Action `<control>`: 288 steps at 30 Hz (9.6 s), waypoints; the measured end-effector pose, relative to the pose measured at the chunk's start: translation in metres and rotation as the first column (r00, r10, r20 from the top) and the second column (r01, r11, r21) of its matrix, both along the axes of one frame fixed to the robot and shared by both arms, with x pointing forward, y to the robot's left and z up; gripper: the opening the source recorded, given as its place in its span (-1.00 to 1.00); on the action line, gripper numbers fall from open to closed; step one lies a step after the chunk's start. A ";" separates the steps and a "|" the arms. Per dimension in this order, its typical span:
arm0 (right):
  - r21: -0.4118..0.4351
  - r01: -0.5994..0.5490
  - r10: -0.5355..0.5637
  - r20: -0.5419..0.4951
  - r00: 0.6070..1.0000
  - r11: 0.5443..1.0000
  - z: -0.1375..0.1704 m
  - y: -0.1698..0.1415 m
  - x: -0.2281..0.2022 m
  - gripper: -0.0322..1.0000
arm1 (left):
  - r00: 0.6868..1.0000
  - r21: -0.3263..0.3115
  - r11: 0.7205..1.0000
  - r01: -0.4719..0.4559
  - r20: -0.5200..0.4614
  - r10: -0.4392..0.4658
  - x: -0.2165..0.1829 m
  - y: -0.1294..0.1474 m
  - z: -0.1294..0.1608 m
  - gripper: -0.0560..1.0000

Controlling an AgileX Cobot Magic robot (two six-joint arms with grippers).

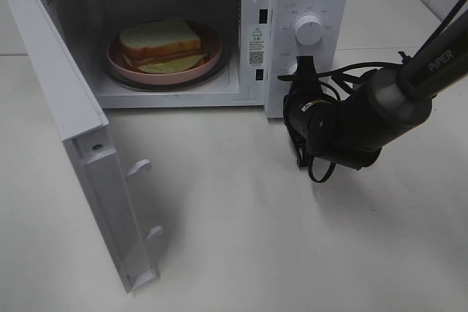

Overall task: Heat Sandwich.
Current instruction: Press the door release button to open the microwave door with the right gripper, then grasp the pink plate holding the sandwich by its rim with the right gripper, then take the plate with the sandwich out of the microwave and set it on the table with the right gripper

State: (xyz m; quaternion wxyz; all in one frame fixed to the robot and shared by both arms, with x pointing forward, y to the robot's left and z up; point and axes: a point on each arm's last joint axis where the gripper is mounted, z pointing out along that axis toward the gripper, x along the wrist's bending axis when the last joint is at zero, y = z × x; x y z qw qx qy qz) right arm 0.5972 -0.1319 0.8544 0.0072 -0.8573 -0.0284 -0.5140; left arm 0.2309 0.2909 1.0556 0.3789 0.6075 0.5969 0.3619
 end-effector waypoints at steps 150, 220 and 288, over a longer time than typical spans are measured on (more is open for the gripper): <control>-0.067 0.198 0.040 -0.990 -0.135 -0.978 0.155 0.002 -0.097 0.79 | 1.000 0.000 1.000 0.000 0.000 0.000 0.000 0.000 0.000 0.95; -0.235 0.263 0.254 -0.966 0.041 -0.936 0.095 0.163 0.057 0.68 | 1.000 0.000 1.000 0.000 0.000 0.000 0.000 0.000 0.000 0.95; -0.352 0.148 0.340 -0.935 -0.102 -0.924 0.066 0.179 0.069 -0.73 | 1.000 0.000 1.000 0.000 0.000 0.000 0.000 0.000 0.000 0.95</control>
